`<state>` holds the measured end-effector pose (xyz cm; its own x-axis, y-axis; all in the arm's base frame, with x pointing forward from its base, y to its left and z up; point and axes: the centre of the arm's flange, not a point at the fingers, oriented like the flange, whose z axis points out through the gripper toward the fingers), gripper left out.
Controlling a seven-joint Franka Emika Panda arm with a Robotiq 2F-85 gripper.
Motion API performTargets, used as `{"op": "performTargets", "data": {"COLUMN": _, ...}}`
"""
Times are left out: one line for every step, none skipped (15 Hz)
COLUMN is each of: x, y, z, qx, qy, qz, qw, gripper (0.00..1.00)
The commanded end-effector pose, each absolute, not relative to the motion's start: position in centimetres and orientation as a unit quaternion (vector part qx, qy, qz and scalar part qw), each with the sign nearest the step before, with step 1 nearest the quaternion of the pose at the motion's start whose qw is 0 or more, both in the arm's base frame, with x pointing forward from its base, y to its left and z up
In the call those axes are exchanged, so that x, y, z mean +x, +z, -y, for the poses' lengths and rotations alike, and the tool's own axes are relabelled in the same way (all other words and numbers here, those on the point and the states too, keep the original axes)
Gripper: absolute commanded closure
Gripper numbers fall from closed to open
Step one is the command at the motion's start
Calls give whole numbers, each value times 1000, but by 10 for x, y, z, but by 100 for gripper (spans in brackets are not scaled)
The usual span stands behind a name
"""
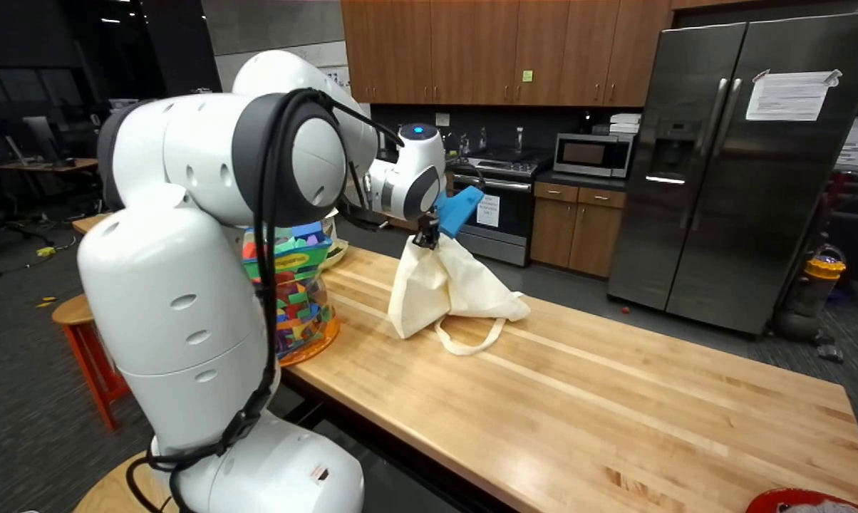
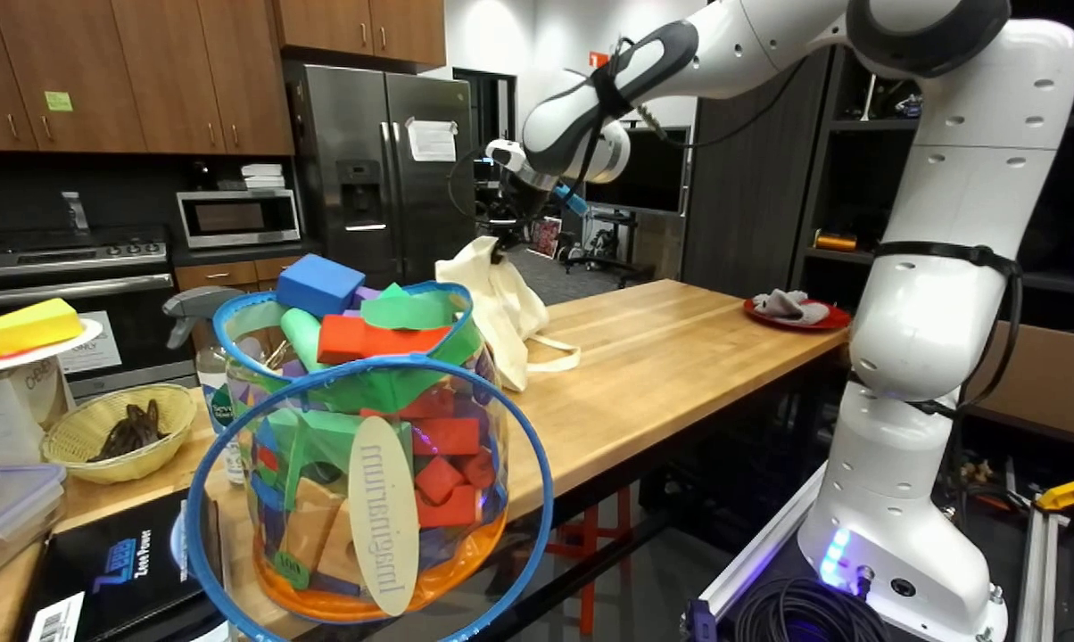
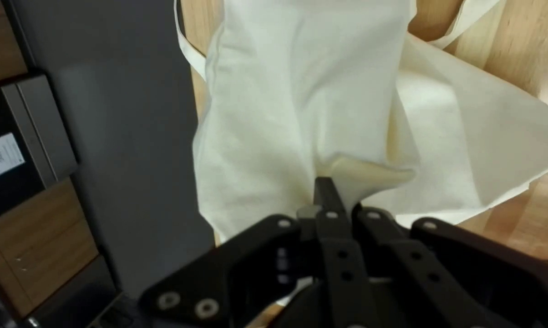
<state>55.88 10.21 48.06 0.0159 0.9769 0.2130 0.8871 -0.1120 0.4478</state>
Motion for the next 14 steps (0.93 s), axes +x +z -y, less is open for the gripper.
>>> {"op": "performTargets", "data": {"x": 570, "y": 488, "z": -157, "qx": 666, "qy": 219, "qz": -706, "qw": 97, "gripper": 99}}
{"op": "performTargets", "data": {"x": 569, "y": 487, "z": -169, "qx": 656, "qy": 217, "qz": -716, "qw": 96, "gripper": 99}}
{"op": "performTargets", "data": {"x": 565, "y": 485, "z": -177, "qx": 647, "qy": 218, "qz": -725, "qw": 93, "gripper": 99}}
{"op": "performTargets", "data": {"x": 564, "y": 483, "z": -183, "qx": 642, "qy": 217, "qz": -730, "qw": 91, "gripper": 99}}
{"op": "performTargets", "data": {"x": 562, "y": 480, "z": -184, "qx": 640, "qy": 217, "qz": -732, "qw": 89, "gripper": 99}}
{"op": "performTargets", "data": {"x": 560, "y": 477, "z": -180, "qx": 641, "qy": 216, "qz": -731, "qw": 87, "gripper": 99}}
{"op": "performTargets", "data": {"x": 559, "y": 474, "z": -175, "qx": 644, "qy": 214, "qz": -729, "qw": 87, "gripper": 99}}
{"op": "performTargets", "data": {"x": 558, "y": 471, "z": -163, "qx": 652, "qy": 213, "qz": -722, "qw": 87, "gripper": 99}}
{"op": "performTargets", "data": {"x": 555, "y": 468, "z": -148, "qx": 661, "qy": 212, "qz": -715, "qw": 87, "gripper": 99}}
{"op": "performTargets", "data": {"x": 554, "y": 465, "z": -132, "qx": 670, "qy": 210, "qz": -707, "qw": 88, "gripper": 99}}
{"op": "performTargets", "data": {"x": 553, "y": 462, "z": -110, "qx": 684, "qy": 208, "qz": -694, "qw": 90, "gripper": 99}}
{"op": "performTargets", "data": {"x": 549, "y": 458, "z": -86, "qx": 697, "qy": 205, "qz": -681, "qw": 91, "gripper": 99}}
{"op": "performTargets", "data": {"x": 546, "y": 453, "z": -58, "qx": 713, "qy": 202, "qz": -665, "qw": 92, "gripper": 99}}
{"op": "performTargets", "data": {"x": 541, "y": 450, "z": -34, "qx": 728, "qy": 199, "qz": -650, "qw": 93, "gripper": 99}}
